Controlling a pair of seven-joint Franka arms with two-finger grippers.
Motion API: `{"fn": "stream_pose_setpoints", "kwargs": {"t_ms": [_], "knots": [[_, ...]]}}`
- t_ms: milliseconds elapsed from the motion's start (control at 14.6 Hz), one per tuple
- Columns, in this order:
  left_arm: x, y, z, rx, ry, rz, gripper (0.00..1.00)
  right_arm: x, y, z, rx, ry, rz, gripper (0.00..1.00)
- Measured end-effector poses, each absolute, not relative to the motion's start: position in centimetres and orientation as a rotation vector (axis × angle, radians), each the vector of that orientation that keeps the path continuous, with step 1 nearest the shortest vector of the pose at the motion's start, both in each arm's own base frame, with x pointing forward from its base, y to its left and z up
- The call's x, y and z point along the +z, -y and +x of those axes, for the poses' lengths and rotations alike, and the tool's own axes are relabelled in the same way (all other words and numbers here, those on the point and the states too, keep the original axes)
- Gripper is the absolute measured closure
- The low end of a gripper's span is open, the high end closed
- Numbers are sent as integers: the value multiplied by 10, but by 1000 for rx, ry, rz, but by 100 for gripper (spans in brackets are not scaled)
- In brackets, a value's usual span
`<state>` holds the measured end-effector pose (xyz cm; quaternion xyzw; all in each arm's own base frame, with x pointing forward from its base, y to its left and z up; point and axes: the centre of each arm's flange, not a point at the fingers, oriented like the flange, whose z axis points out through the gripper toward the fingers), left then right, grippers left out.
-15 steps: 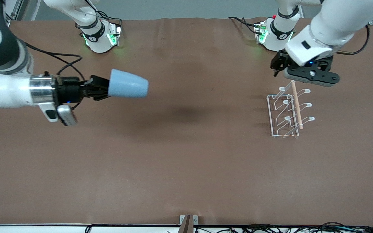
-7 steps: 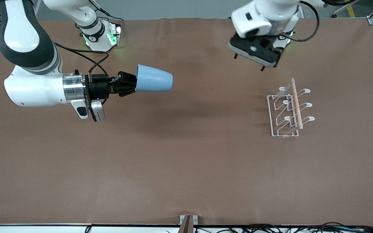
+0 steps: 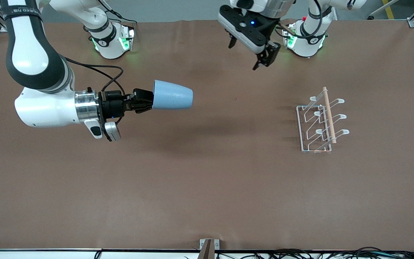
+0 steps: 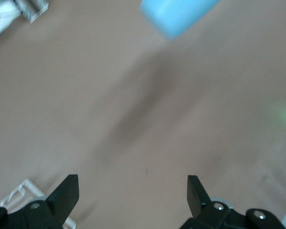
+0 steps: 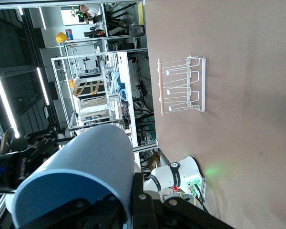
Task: Hang cup on cup holder
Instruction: 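Carry the cup toward center while the left gripper reaches for it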
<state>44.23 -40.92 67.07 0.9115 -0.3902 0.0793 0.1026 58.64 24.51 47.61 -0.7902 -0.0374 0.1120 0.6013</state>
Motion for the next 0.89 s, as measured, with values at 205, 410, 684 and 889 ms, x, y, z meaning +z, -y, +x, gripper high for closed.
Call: {"fn": "stream_pose_setpoints", "kwargs": {"t_ms": [205,410,684,889], "knots": [[668,432,457,364,1218,2594,0,464,-249,588,277,83,-1832,94],[650,452,472,449,1264,2525,0,462,-254,586,288,92,-1830,94],[622,487,470,484,1332,2484,0,462,-267,580,304,116,-1829,94],[605,500,473,500,1406,2442,0,462,-271,578,284,152,-1825,94]]}}
